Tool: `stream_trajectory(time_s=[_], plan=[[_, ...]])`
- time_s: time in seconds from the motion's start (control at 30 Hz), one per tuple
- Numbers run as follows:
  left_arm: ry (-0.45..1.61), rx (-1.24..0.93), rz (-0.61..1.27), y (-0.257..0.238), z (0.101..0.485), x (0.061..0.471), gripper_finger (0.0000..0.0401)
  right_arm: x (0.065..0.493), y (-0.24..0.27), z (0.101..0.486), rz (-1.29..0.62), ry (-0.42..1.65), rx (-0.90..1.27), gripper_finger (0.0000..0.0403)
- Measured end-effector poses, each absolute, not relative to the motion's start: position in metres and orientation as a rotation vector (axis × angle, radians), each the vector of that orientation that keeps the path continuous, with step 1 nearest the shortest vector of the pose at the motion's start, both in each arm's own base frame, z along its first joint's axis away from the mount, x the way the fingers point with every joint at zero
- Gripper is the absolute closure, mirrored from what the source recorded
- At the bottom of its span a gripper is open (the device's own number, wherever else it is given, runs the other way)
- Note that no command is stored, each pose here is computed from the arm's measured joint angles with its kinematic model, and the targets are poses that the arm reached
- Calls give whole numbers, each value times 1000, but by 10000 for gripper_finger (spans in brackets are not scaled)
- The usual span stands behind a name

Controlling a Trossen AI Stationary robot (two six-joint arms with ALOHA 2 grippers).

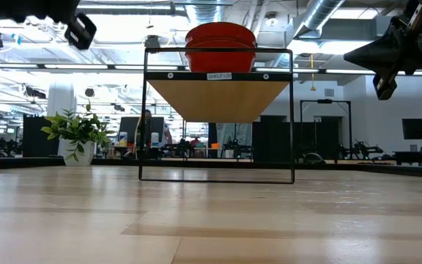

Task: Pick & Place Mini bowls
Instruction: Return to Home Position

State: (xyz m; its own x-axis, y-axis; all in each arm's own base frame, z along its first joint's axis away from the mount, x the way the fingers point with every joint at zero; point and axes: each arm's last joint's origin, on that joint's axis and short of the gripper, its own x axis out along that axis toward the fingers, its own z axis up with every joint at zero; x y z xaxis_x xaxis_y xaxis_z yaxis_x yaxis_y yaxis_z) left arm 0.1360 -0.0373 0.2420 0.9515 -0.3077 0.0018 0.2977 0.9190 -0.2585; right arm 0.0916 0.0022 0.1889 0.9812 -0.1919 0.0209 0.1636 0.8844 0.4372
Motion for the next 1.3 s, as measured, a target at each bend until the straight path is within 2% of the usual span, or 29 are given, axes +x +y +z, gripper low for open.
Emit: stream_trajectory(time_s=[0.53,0.97,1.3], plan=[[-52,-258,-323,-29,203,106,384,91,2,189,-185,-65,449,403],[-59,-248,-323,-24,198,86,384,92,2,189,-185,-64,449,403],[-24,-165,-312,-25,187,89,384,92,2,189,-185,-65,449,403]])
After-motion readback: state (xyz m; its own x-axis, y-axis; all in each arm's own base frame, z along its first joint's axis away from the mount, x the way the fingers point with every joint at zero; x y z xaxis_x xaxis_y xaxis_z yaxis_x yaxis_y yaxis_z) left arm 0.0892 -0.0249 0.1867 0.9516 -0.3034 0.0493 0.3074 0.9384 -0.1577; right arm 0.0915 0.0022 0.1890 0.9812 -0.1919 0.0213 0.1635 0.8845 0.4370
